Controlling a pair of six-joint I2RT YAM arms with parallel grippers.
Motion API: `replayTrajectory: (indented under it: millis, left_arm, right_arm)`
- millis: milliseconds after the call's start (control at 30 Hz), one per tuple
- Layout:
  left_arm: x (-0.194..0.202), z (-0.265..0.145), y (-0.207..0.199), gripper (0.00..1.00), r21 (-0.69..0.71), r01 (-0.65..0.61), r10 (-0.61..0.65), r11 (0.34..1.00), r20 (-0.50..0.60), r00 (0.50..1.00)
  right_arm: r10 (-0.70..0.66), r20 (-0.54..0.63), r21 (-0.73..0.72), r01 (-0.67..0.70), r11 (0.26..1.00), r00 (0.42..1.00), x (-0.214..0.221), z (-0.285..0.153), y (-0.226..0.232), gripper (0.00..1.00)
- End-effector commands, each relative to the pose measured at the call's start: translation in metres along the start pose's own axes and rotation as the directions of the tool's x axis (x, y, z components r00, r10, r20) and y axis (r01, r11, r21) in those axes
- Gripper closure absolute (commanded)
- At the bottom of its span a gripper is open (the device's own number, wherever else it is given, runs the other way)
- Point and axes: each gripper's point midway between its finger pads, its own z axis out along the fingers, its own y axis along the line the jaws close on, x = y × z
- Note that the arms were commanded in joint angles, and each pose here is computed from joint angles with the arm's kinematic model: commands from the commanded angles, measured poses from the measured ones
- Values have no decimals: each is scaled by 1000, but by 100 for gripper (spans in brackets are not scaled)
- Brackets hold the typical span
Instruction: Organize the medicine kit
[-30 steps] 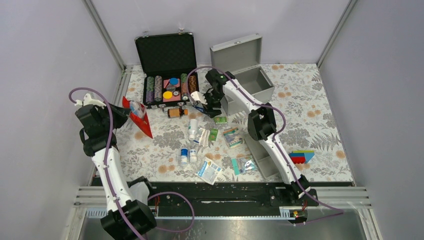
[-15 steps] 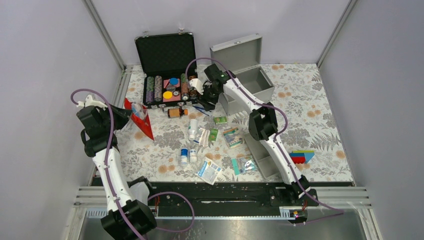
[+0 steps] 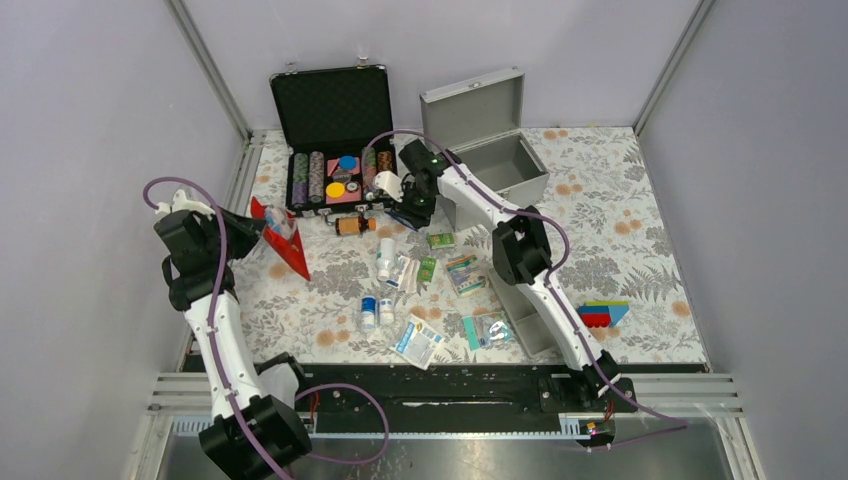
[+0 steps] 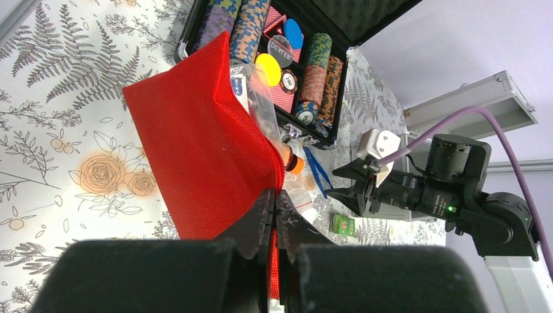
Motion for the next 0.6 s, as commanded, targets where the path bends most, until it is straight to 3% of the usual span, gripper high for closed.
replayTrajectory:
  millis: [0, 67, 200, 300, 567]
  left_arm:
    - [-16, -7, -24, 100, 81, -45, 40, 996, 58, 997]
    - [-15, -8, -26, 100, 86, -50, 44, 995, 60, 997]
    - [-14, -8, -27, 100, 89, -61, 56, 994, 58, 997]
    - [-13, -7, -29, 100, 95, -71, 66, 993, 55, 996]
    - [-10, -5, -32, 100, 116, -80, 77, 990, 33, 996]
  right_arm:
    - [-131, -31, 15, 132, 991, 991, -6, -14, 4, 52]
    - [-161, -30, 19, 162, 987, 986, -8, -12, 3, 64]
    - [-216, -30, -1, 216, 976, 976, -7, -10, 5, 72]
    - [-244, -26, -37, 243, 969, 969, -5, -12, 12, 98]
    - [-106, 15, -165, 108, 980, 994, -3, -45, 41, 100]
